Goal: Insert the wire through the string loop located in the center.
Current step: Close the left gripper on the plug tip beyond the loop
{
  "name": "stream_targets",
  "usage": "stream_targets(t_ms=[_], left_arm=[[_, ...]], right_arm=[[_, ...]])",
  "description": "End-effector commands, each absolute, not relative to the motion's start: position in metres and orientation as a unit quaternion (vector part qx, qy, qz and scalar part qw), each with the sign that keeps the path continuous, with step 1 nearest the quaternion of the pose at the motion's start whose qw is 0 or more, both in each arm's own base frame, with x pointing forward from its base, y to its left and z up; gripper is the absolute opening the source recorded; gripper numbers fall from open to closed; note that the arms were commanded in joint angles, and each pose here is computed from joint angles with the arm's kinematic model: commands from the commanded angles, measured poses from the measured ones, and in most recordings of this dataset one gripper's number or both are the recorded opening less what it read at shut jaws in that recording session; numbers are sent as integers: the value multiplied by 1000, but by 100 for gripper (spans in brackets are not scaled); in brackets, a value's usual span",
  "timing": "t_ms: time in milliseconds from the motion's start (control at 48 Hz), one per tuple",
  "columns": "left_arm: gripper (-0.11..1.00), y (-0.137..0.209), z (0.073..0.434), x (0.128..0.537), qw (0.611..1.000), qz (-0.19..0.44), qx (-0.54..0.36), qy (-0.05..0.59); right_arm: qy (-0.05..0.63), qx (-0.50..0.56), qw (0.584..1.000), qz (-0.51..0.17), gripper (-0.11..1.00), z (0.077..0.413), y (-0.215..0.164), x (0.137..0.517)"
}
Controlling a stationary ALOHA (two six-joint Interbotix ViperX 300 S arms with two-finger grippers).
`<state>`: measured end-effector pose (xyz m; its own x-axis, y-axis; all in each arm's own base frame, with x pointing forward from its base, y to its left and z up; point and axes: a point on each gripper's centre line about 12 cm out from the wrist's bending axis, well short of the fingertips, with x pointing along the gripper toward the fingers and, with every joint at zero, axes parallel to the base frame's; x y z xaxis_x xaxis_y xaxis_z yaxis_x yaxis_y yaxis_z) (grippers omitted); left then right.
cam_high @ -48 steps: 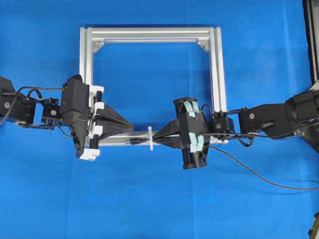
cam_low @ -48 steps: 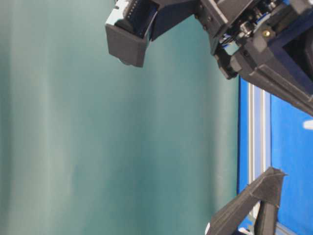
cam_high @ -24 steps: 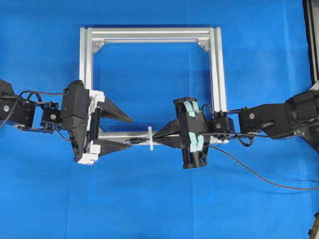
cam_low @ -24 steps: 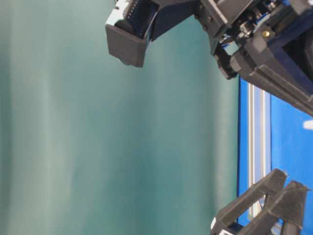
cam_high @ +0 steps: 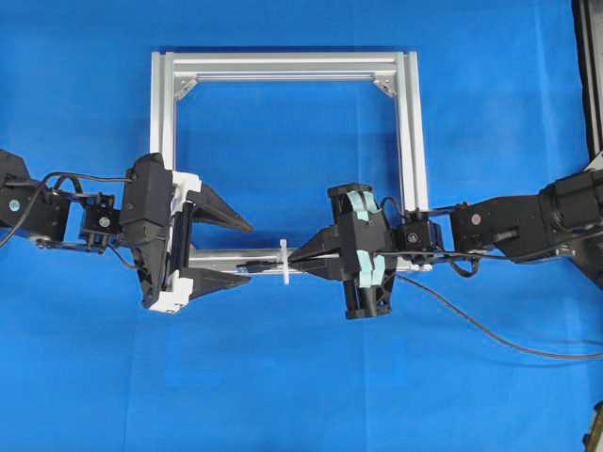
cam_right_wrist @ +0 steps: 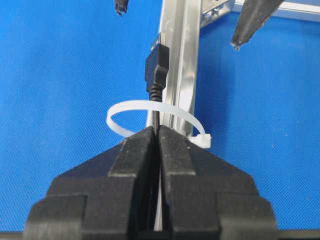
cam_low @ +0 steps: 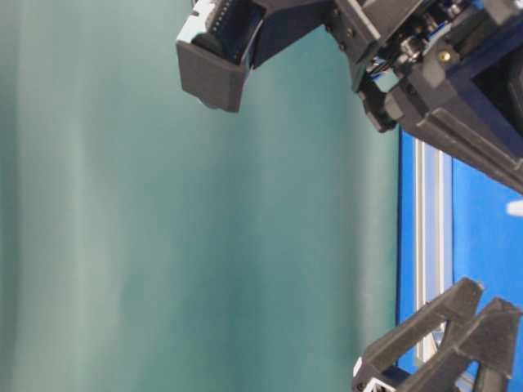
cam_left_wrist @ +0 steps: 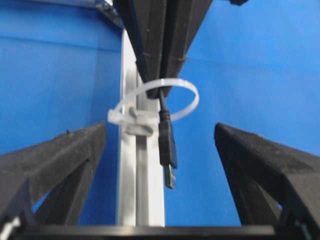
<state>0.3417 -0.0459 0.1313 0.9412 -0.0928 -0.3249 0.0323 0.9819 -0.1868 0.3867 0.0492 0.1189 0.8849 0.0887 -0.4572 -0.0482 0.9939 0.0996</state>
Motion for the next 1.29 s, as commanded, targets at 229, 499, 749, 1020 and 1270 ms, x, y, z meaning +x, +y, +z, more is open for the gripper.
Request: stream_targets(t_ms=[229,499,749,1020,1270], left_arm=[[90,-50,120,361,977,-33,-86,191],[90,-50,117,364,975,-31,-86,202],[90,-49,117,364,975,-30,-86,203],[90,-49,117,364,975,-30,-86,204],[90,-49,117,364,975,-30,-86,202]], right_arm=[[225,45,973,34,-3,127,48,390],[225,44,973,35,-3,127,49,390],[226,44,973,34,-3,126,48,390],[225,44,973,35,-3,127,49,390],[226,44,973,34,-3,126,48,390]])
